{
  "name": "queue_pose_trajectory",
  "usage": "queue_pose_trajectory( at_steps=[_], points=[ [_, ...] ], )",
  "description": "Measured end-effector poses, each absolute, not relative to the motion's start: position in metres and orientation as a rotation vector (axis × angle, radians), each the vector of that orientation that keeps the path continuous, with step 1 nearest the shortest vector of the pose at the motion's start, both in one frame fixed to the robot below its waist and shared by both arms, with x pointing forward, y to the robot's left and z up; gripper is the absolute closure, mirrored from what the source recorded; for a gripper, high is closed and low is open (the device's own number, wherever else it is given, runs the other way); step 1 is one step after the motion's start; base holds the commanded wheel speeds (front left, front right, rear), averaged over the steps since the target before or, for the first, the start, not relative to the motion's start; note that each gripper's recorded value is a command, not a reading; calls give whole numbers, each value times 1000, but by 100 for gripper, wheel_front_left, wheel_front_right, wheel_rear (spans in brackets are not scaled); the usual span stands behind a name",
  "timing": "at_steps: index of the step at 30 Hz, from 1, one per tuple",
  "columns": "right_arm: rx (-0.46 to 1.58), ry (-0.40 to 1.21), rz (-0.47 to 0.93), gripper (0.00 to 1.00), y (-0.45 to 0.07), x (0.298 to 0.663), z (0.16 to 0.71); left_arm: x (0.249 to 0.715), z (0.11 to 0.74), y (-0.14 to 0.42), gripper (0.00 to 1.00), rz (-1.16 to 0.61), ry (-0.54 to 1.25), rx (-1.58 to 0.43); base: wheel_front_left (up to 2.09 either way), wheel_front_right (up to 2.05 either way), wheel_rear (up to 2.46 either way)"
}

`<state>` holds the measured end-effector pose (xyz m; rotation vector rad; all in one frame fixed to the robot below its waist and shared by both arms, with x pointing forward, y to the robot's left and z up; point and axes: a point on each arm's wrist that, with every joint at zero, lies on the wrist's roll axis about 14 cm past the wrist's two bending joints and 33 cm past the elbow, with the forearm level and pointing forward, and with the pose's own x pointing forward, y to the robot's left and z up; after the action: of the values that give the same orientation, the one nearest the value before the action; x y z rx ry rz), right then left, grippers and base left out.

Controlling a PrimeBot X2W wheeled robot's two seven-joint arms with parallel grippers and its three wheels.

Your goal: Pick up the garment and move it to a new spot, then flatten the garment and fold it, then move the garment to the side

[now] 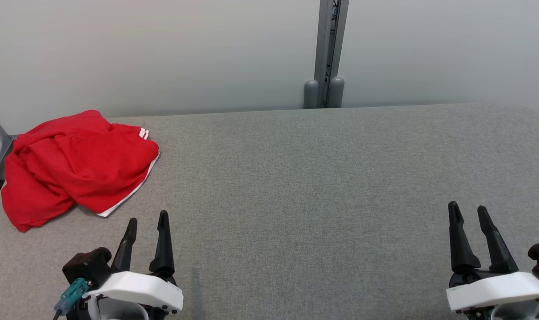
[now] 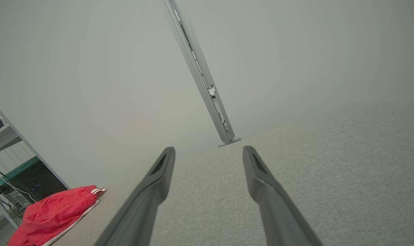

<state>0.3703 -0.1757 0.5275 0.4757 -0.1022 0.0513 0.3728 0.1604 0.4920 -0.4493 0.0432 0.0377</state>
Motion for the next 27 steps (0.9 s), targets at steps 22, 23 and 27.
queue_pose_trajectory(
  at_steps=[22,23,27],
  points=[
    [242,-128,103,0,-163,369,530,369,487,160,0,33,24,-261,0,0,0],
    [233,-127,104,0,-162,369,529,369,487,160,0,33,24,-254,0,0,0],
    [202,-125,107,0,-161,369,528,369,487,161,0,38,20,-226,0,0,0]
  ],
)
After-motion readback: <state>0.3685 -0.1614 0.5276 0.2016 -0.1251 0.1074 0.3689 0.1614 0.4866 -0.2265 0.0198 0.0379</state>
